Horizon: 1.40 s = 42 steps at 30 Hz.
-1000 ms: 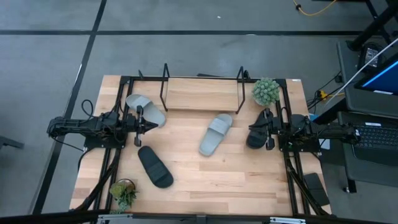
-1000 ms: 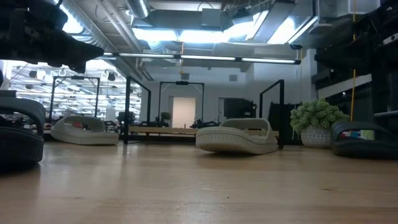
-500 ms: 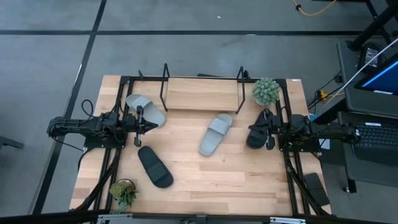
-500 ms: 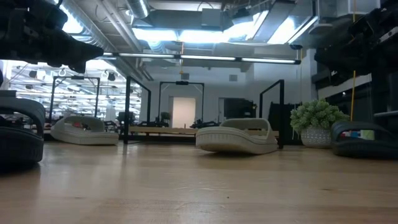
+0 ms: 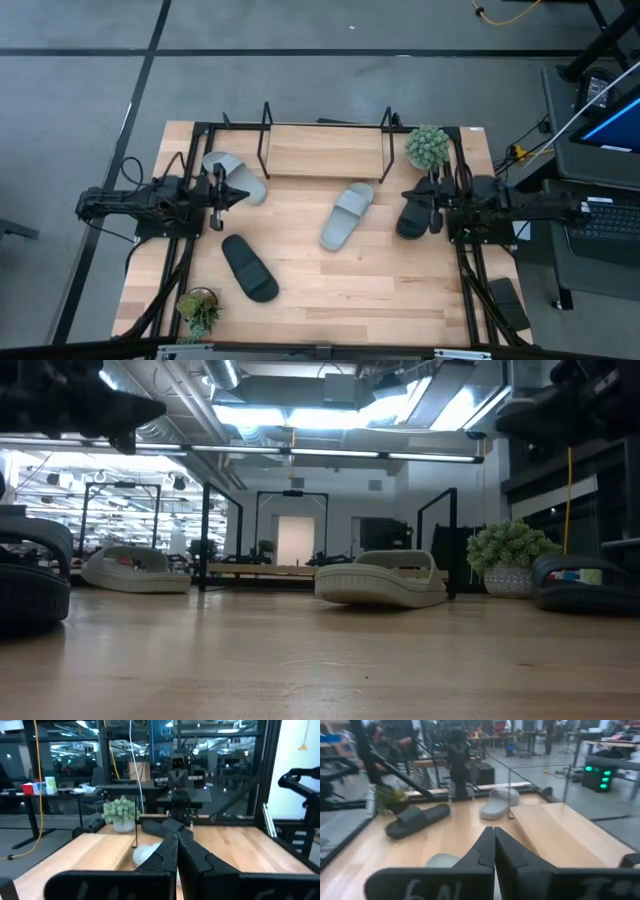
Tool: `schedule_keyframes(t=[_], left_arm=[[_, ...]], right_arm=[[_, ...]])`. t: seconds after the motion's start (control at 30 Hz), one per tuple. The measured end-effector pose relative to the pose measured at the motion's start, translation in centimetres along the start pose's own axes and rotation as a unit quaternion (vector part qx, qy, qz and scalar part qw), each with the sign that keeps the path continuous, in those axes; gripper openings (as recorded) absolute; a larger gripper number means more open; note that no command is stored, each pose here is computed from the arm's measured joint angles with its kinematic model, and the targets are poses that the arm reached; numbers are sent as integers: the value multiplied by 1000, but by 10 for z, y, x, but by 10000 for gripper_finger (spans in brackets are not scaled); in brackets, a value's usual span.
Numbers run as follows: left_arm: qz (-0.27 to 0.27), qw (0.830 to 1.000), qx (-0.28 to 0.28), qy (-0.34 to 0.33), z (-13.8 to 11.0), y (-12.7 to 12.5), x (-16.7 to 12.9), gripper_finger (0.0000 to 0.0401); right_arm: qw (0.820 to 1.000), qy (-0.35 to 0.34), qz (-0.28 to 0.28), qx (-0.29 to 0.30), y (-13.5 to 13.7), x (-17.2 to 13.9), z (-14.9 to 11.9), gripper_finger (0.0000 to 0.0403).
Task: Pick and place slides into the shelf
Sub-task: Put the right gray slide on the shelf
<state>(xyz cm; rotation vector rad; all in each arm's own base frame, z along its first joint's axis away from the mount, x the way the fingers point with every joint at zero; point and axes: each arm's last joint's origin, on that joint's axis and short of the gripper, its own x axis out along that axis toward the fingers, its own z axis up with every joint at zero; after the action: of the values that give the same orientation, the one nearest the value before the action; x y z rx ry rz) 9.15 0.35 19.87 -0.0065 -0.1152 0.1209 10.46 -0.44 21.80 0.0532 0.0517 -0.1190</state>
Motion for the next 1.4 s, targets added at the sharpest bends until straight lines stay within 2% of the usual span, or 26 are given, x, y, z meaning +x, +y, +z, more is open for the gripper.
schedule_keyframes(t=[0.23,0.5,0.6,0.7,0.77,0.93,1.03,1.23,1.4], left_arm=[[22,999,-38,-23,29,2,-3,0],[24,999,-31,25,49,1,4,0],[24,998,-21,52,53,0,9,0],[21,993,9,112,47,0,14,0],[13,990,9,137,45,-1,17,0],[-28,987,-9,159,41,-5,22,0],[-33,986,-12,165,39,-6,26,0],[-42,988,-33,145,65,-10,31,0],[-55,983,-17,176,64,-14,39,0]], right_arm=[[1000,11,-5,-7,2,9,24,2],[1000,1,-3,-8,4,15,52,3],[1000,18,0,-19,5,17,52,3],[999,33,0,-28,5,20,49,5],[998,41,0,-37,5,23,47,5],[996,71,17,-41,8,33,41,6],[995,72,31,-55,12,42,39,3],[995,90,23,-43,18,53,50,5],[989,138,30,-40,24,63,60,3]])
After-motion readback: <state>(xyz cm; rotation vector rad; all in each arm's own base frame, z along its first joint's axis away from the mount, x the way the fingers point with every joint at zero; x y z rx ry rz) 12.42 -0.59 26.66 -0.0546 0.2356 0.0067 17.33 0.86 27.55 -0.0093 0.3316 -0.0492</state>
